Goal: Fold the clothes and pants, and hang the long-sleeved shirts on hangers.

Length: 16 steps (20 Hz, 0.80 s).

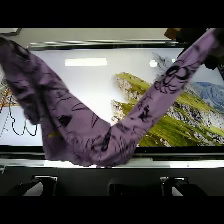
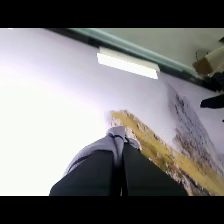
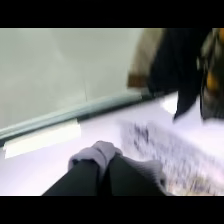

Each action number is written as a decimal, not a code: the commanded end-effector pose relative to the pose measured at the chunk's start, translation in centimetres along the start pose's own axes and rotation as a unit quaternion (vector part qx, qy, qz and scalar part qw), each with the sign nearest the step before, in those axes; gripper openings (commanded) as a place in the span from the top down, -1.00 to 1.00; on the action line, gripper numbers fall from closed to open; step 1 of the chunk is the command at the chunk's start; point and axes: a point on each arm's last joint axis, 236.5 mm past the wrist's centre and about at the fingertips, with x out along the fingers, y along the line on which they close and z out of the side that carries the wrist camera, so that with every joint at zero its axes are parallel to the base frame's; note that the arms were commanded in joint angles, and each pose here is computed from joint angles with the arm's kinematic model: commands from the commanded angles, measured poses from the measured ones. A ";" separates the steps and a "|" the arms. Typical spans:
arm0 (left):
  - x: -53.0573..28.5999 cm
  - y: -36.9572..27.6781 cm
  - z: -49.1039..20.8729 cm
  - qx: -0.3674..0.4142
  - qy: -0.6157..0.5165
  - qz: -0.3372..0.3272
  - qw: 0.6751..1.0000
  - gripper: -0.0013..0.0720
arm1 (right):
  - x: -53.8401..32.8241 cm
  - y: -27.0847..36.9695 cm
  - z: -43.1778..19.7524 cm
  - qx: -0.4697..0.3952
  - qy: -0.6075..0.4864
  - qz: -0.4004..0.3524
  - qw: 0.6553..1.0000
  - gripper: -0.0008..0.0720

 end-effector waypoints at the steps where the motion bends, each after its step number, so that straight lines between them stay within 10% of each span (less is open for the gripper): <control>1: 11.1 6.0 -5.3 -0.039 0.095 0.018 0.995 0.88 | 10.9 -5.8 -10.5 0.189 0.101 -0.089 0.973 0.85; 10: 24.7 14.4 -18.7 -0.099 0.234 0.066 0.965 0.88 | 18.8 -5.3 -24.4 0.243 0.231 -0.061 0.940 0.82; 13: 24.8 14.9 -18.6 -0.098 0.233 0.069 0.965 0.88 | 16.4 -5.3 -26.2 0.227 0.297 -0.069 0.925 -0.35; 16: 23.5 15.6 -17.4 -0.099 0.233 0.072 0.965 0.88 | 12.0 -7.6 -24.7 0.164 0.358 -0.055 0.917 -0.38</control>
